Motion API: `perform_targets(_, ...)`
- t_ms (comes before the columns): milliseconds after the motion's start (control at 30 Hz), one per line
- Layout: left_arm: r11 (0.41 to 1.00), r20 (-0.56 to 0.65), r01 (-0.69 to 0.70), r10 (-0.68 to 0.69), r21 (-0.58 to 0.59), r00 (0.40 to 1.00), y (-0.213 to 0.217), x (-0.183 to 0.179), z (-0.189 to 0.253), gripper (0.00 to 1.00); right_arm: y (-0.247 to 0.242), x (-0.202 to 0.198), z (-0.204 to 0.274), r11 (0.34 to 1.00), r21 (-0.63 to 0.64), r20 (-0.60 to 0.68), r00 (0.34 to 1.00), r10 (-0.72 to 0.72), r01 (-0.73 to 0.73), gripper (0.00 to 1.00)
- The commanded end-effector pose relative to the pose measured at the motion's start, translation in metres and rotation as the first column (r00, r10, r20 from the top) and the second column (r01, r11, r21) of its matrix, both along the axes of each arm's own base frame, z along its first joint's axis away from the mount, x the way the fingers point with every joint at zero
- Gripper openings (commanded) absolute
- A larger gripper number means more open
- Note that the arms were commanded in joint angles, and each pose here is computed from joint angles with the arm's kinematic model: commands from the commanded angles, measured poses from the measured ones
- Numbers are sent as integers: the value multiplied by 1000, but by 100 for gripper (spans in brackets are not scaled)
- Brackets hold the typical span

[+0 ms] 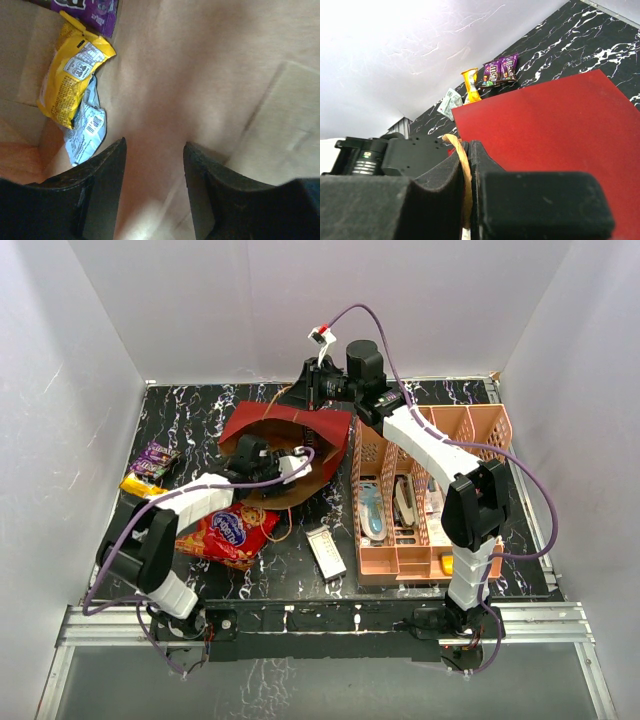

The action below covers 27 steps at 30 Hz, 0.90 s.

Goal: Take the snacks out of the paper bag
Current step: Take out the snack from the paper bag.

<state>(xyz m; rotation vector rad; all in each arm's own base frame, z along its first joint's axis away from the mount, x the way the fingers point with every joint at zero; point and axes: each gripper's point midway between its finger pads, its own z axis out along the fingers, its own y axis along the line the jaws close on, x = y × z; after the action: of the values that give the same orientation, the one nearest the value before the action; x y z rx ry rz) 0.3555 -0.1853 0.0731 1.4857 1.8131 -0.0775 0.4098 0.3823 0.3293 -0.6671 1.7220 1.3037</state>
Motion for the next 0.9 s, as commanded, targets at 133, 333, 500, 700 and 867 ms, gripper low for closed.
perform_targets(133,1000,218,-5,0,24,976,-2,51,16,49,-6,-8,42,999,52,112,994,3,-9,8)
perform_targets(333,998,280,-43,29,46,960,9,73,18,38,-7,-8,43,999,52,115,993,-1,-5,8)
perform_targets(500,994,255,-47,20,101,967,20,73,4,43,-7,-8,43,999,49,116,993,-5,-1,8)
perform_targets(700,986,245,-74,36,149,969,32,81,-12,49,-6,-8,45,999,54,115,993,3,-9,8)
perform_targets(867,978,304,-111,53,175,951,36,104,-17,49,-6,-7,44,998,54,114,994,0,-6,8)
